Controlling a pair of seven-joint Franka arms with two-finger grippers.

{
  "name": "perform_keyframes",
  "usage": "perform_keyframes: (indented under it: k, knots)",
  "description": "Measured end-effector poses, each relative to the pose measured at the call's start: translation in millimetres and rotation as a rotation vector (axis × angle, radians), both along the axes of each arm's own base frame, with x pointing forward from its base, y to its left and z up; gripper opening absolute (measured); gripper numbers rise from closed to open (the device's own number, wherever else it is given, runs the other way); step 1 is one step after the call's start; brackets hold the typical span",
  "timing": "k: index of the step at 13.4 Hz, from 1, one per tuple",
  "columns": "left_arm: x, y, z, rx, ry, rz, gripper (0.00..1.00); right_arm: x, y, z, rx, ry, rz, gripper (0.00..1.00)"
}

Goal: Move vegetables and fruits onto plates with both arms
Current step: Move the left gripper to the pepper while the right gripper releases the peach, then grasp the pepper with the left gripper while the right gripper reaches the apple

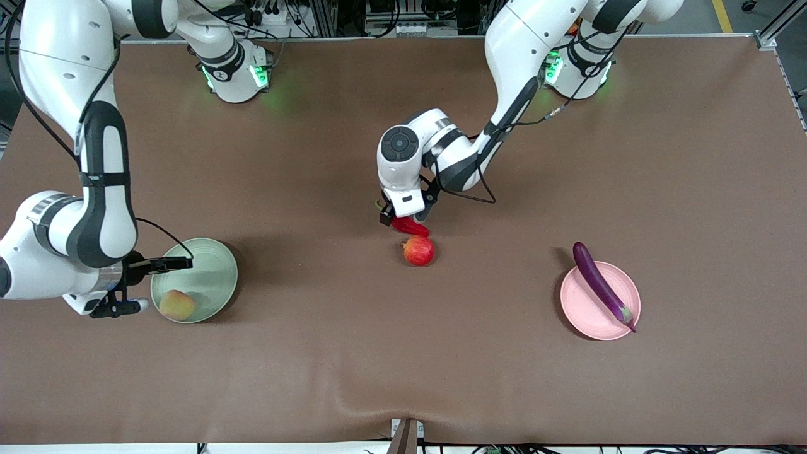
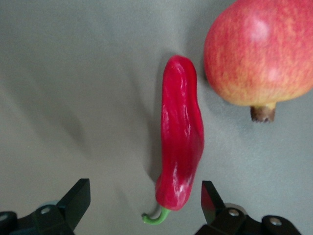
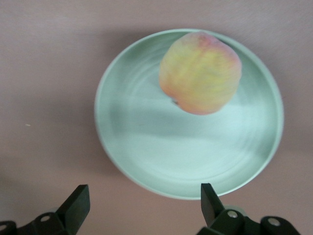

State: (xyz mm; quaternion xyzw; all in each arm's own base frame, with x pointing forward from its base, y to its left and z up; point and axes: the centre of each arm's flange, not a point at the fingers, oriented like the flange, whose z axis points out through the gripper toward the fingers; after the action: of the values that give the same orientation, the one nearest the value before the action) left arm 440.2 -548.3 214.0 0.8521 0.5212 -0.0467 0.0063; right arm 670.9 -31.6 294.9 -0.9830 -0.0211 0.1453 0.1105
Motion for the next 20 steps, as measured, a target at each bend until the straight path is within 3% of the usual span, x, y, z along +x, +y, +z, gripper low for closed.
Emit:
perform_keyframes:
  k: [5, 11, 12, 15, 17, 20]
  knots:
    - [6, 5, -11, -0.018, -0.024, 0.019, 1.0, 2, 103, 15, -0.045, 0.084, -0.245, 1.0]
    - [0, 4, -52, -0.027, -0.019, 0.024, 0.96, 5, 188, 37, 0.057, 0.215, -0.689, 1.0]
    - [1, 3, -50, -0.034, -0.024, 0.027, 0.89, 8, 190, 39, 0.1, 0.247, -0.754, 1.0]
    - [7, 1, -37, -0.042, -0.04, 0.029, 0.51, 15, 185, 37, 0.203, 0.345, -0.915, 1.0]
    - [15, 3, 0, -0.024, -0.044, 0.026, 0.32, 23, 191, 40, 0.268, 0.399, -1.036, 1.0]
    - [32, 32, 97, 0.042, -0.036, -0.021, 0.32, 25, 217, 38, 0.269, 0.469, -1.106, 1.0]
